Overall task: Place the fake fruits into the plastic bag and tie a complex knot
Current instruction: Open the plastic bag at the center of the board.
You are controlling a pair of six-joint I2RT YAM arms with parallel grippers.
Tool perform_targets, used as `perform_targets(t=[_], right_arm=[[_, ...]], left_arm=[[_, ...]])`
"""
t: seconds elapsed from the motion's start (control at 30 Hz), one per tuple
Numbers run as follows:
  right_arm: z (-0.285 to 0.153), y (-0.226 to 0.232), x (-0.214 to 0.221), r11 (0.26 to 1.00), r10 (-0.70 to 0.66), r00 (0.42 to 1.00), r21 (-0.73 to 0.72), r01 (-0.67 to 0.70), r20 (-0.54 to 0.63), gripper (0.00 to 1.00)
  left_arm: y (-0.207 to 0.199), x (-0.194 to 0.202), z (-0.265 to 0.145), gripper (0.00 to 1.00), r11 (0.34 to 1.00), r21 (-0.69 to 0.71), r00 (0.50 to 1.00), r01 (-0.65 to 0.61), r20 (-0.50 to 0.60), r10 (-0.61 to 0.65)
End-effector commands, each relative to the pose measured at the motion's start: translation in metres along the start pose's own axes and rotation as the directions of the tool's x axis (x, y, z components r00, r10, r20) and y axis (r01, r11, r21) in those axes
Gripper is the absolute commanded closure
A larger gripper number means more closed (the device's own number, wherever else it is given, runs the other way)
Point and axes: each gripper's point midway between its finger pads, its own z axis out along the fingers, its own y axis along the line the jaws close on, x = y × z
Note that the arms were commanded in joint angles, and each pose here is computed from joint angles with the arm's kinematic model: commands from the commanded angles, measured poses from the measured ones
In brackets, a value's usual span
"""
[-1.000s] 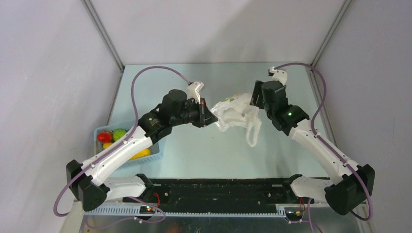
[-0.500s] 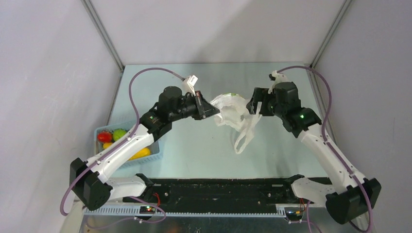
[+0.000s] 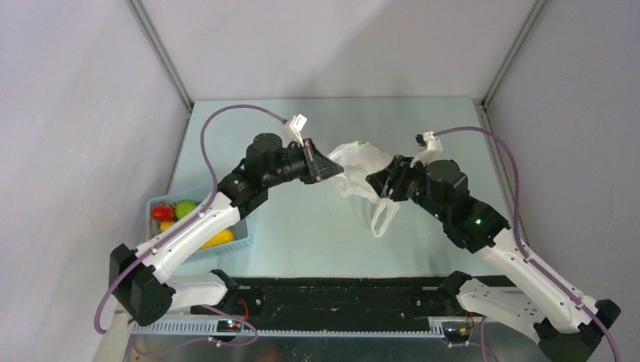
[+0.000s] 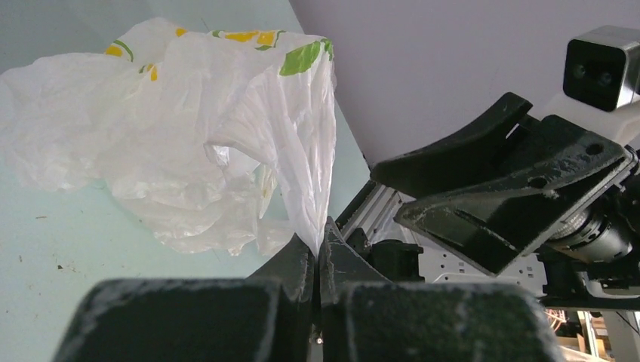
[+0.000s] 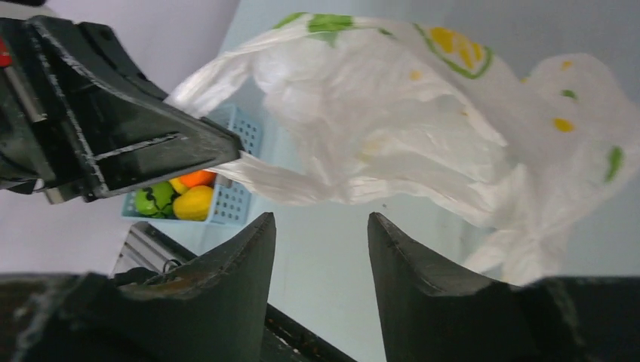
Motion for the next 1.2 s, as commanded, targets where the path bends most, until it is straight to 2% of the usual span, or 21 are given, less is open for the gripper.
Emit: perform_targets(t=[0.0,0.1,0.2,0.37,0.53,0.73,0.87,0.97,1.03,1.17], right_arm=[[0.017,0.020,-0.013,0.998,0.047,0.993,-0.050,-0.041,0.113,0.50],[0.042,0.010,-0.006,0.999,0.040,0.989,-0.002,-0.040,0.144,0.53],[0.062,0.003,-0.018,0.999,0.025,0.972,0.033,-0.034,0.232,0.54],[0.106,-0.029,-0.014,0.985,-0.063,0.960,0.174,0.015,0.272,0.56],[0.144,-0.060,0.003,0.974,-0.110,0.969,0.219,0.060,0.220,0.51],[0.174,-0.077,0.044,0.971,-0.160,0.983,0.191,0.142,0.085,0.36],[0.180,-0.093,0.069,0.964,-0.165,0.986,0.210,0.162,-0.002,0.29],[0.183,-0.113,0.084,0.957,-0.149,0.986,0.241,0.161,-0.068,0.27],[0.179,-0.129,0.089,0.948,-0.122,0.987,0.281,0.146,-0.100,0.27],[0.164,-0.167,0.091,0.901,-0.094,0.985,0.408,0.146,-0.145,0.20]], left_arm=[[-0.012,-0.007,-0.003,1.00,0.999,0.046,1.000,-0.022,0.013,0.022],[-0.012,-0.005,-0.005,1.00,0.999,0.044,1.000,-0.031,0.003,0.031],[-0.012,-0.003,-0.008,1.00,0.998,0.042,0.999,-0.044,-0.010,0.044],[-0.019,0.002,-0.013,1.00,0.994,0.072,0.995,-0.083,-0.041,0.086],[-0.026,0.007,-0.020,1.00,0.987,0.109,0.990,-0.118,-0.071,0.126],[-0.025,0.002,-0.022,1.00,0.975,0.098,0.976,-0.201,-0.061,0.208],[-0.016,-0.010,-0.023,1.00,0.955,0.023,0.954,-0.296,-0.040,0.297],[-0.011,-0.015,-0.028,1.00,0.940,-0.021,0.940,-0.340,-0.039,0.339],[-0.001,-0.026,-0.036,1.00,0.917,-0.109,0.923,-0.384,-0.028,0.383],[0.029,-0.066,-0.073,1.00,0.800,-0.395,0.867,-0.451,0.017,0.497]])
